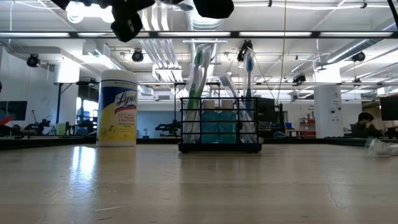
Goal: Pick & Place toothbrushing station
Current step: Put the blue toothbrush into the wire organizer
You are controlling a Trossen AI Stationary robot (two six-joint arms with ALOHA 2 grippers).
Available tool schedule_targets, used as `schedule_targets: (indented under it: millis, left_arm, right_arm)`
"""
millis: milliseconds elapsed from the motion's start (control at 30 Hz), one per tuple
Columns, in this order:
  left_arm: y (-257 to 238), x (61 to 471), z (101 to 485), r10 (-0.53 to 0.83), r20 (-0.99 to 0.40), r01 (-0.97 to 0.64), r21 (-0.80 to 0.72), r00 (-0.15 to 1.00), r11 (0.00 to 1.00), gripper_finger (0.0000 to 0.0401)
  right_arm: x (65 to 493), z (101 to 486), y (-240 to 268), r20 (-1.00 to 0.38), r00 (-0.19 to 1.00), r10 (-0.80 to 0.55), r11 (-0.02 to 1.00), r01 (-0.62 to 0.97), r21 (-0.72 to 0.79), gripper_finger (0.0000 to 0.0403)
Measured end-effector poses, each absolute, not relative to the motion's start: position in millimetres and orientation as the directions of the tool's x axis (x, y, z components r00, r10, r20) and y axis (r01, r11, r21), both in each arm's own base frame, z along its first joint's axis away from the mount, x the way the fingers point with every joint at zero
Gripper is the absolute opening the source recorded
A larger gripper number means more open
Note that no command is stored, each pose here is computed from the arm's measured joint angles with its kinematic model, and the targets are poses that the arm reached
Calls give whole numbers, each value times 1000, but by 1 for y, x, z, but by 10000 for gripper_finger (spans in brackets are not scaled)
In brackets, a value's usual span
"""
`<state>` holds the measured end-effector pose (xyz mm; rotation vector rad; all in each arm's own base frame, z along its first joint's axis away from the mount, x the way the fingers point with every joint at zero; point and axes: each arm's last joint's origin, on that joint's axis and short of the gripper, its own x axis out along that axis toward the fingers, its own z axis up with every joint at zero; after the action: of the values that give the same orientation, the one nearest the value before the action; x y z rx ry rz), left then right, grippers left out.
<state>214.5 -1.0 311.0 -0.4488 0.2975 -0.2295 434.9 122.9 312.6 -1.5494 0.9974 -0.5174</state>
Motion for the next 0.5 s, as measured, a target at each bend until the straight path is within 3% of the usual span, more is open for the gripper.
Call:
schedule_targets:
  millis: [500]
  left_arm:
    - [0,232,300,-277,-262,145,-428,925,892,156]
  right_arm:
    - [438,301,120,-208,549,-809,37,-305,-952,11]
